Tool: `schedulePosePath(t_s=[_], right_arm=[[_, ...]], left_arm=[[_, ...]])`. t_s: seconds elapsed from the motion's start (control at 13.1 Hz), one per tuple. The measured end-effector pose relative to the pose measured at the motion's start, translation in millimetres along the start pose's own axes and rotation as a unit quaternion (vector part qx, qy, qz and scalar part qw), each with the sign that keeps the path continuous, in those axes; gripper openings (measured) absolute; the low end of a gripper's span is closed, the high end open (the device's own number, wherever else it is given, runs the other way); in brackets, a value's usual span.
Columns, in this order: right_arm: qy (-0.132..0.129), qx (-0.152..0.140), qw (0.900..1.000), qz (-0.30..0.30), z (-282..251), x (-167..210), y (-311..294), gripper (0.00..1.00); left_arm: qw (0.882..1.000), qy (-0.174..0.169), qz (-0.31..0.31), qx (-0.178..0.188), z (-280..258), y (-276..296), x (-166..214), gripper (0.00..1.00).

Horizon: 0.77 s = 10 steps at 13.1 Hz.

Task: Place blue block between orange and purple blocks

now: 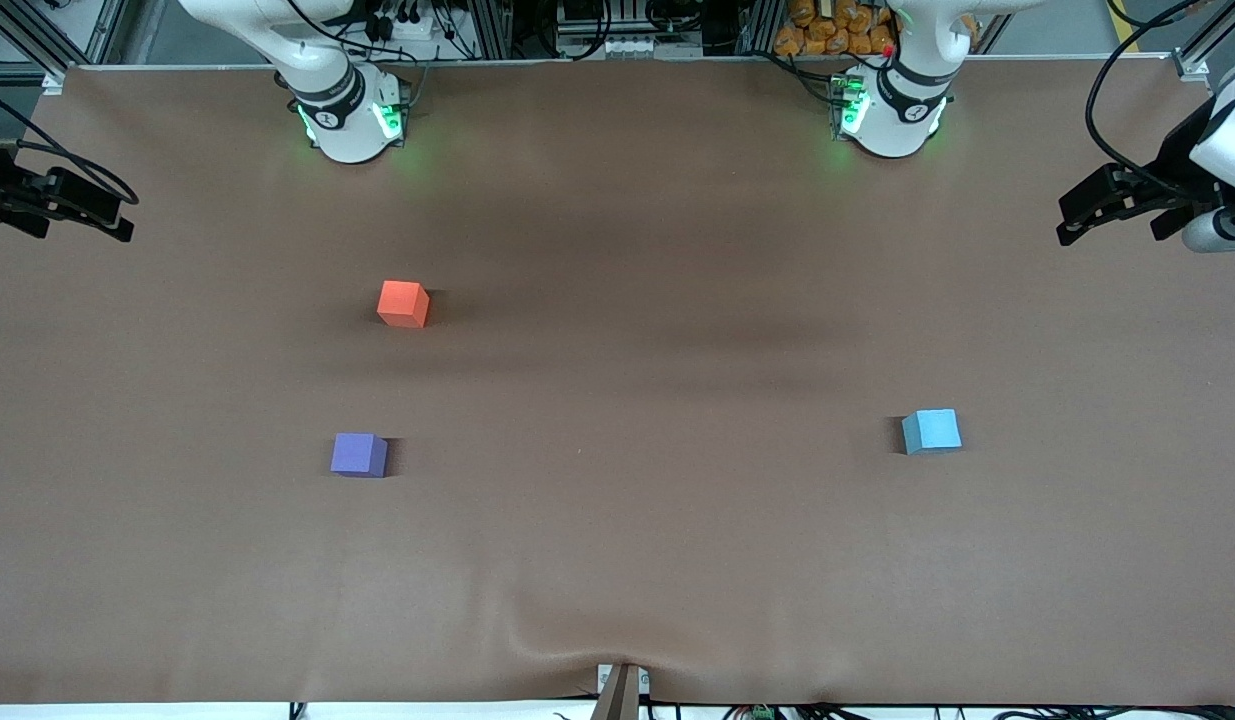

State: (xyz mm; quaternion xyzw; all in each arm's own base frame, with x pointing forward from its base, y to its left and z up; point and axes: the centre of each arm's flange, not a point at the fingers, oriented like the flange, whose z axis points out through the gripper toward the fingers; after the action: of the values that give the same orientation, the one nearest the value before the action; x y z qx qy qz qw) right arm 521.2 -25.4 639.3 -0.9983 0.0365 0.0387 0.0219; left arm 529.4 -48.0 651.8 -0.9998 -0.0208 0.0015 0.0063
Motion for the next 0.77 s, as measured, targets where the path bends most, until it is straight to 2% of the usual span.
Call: schedulePosePath(t_s=[0.77], right_arm=[[0.003,-0.001,1.0,-0.013,4.9,5.9,-1.8,1.0]], left_arm=[[1.0,-0.004,0.007,0.0,1.9,-4.2,1.3,1.0]])
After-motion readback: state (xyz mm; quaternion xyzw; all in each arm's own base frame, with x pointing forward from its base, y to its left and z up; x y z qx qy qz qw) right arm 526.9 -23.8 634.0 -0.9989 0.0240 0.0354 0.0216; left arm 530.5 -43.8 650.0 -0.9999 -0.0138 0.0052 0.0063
